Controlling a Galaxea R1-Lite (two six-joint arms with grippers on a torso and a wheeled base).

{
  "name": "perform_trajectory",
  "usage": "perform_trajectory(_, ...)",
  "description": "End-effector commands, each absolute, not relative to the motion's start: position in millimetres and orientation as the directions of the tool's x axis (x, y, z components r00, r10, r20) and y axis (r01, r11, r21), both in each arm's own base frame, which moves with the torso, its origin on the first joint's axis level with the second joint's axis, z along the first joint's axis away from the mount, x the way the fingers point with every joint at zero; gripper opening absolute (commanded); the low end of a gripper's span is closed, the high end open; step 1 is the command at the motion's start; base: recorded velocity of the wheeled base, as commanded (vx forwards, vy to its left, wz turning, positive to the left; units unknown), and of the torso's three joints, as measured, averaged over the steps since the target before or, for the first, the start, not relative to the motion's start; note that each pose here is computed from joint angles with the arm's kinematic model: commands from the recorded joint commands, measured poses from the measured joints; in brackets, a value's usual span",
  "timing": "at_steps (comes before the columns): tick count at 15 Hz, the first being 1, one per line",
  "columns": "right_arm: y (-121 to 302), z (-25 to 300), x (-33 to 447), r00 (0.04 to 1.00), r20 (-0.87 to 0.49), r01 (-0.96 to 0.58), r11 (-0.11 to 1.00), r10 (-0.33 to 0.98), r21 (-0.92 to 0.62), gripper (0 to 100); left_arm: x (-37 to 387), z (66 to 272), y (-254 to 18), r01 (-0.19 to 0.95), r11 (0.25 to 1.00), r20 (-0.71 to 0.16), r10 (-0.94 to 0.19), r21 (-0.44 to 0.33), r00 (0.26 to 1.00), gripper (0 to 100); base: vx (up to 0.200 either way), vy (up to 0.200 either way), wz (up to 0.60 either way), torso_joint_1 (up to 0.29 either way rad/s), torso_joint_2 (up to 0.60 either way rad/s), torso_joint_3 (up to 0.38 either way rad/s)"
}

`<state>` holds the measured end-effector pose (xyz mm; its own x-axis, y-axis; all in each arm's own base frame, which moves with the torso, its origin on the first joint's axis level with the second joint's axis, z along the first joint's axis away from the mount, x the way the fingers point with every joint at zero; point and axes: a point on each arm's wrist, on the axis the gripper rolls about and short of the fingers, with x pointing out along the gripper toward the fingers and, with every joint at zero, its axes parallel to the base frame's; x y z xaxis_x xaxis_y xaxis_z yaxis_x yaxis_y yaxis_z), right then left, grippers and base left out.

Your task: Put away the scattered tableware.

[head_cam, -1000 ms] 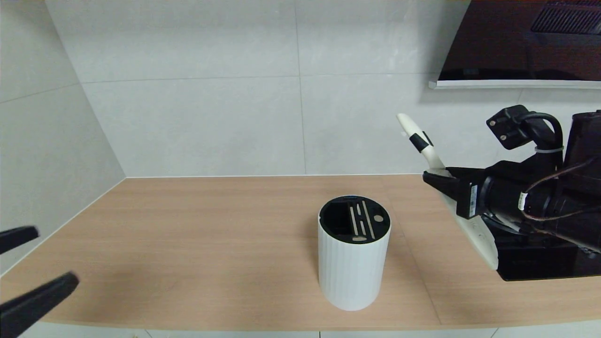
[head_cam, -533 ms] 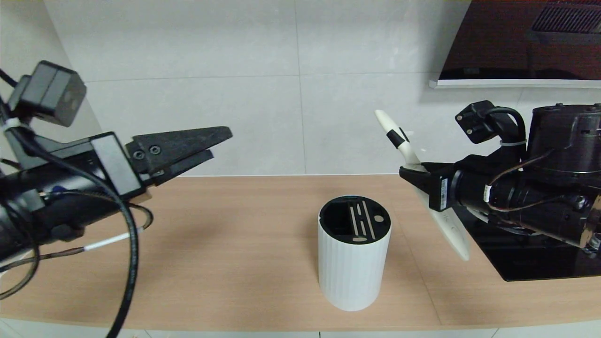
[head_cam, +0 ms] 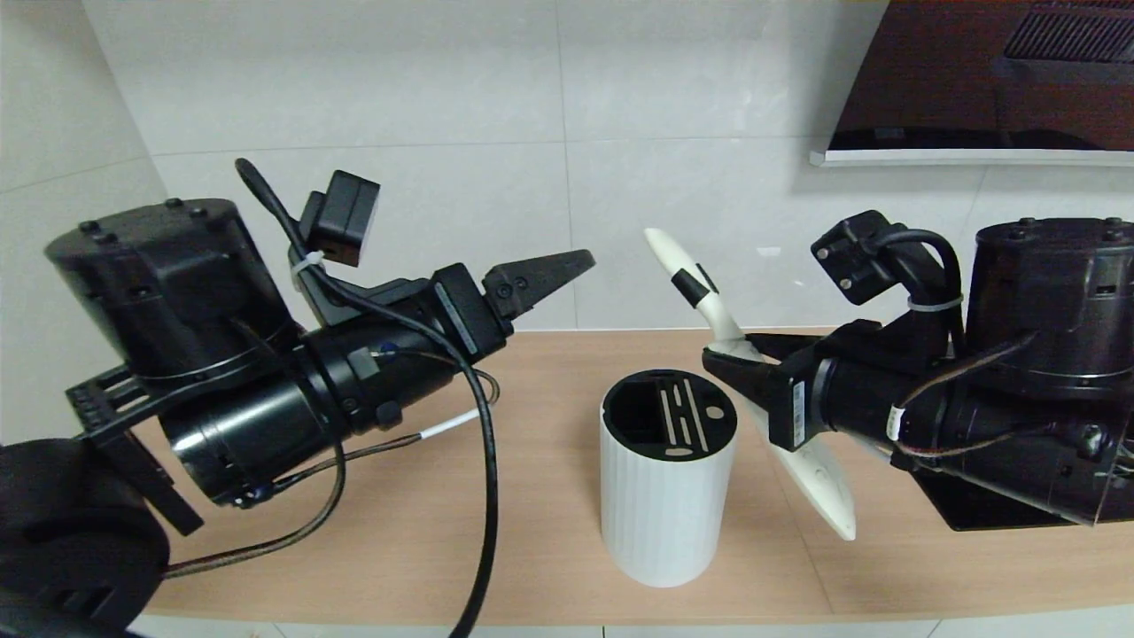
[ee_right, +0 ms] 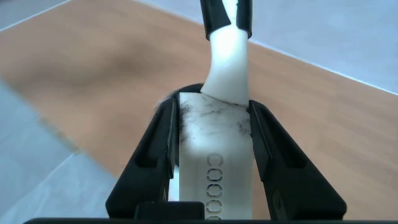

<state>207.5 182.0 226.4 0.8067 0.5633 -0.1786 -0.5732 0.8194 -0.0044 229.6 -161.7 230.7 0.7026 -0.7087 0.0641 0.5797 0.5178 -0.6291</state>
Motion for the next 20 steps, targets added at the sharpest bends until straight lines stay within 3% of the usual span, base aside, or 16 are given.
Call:
perform_trajectory(1,195.0,222.8,196.4,0.770,-0.191,-0.619,0.785,0.609,0.010,0,232.0,219.1,-177.7,0.577,0.512,0.026,-0.733,-0.636,0.679,100,0.000,0.000,0.00,0.000,0.00,0.000)
perform_trajectory(9,239.1,203.8,186.6,0.758,-0.184,-0.631,0.775,0.626,0.041,0,235.4,218.0,-192.3,0.552,0.476,0.030,-0.738,-0.685,0.675,100,0.000,0.000,0.00,0.000,0.00,0.000)
perform_trajectory(20,246.9,205.2,175.2,0.734,-0.179,-0.656,0.752,0.656,0.067,0,241.0,203.3,-207.4,0.516,0.511,-0.006,-0.715,-0.688,0.699,100,0.000,0.000,0.00,0.000,0.00,0.000)
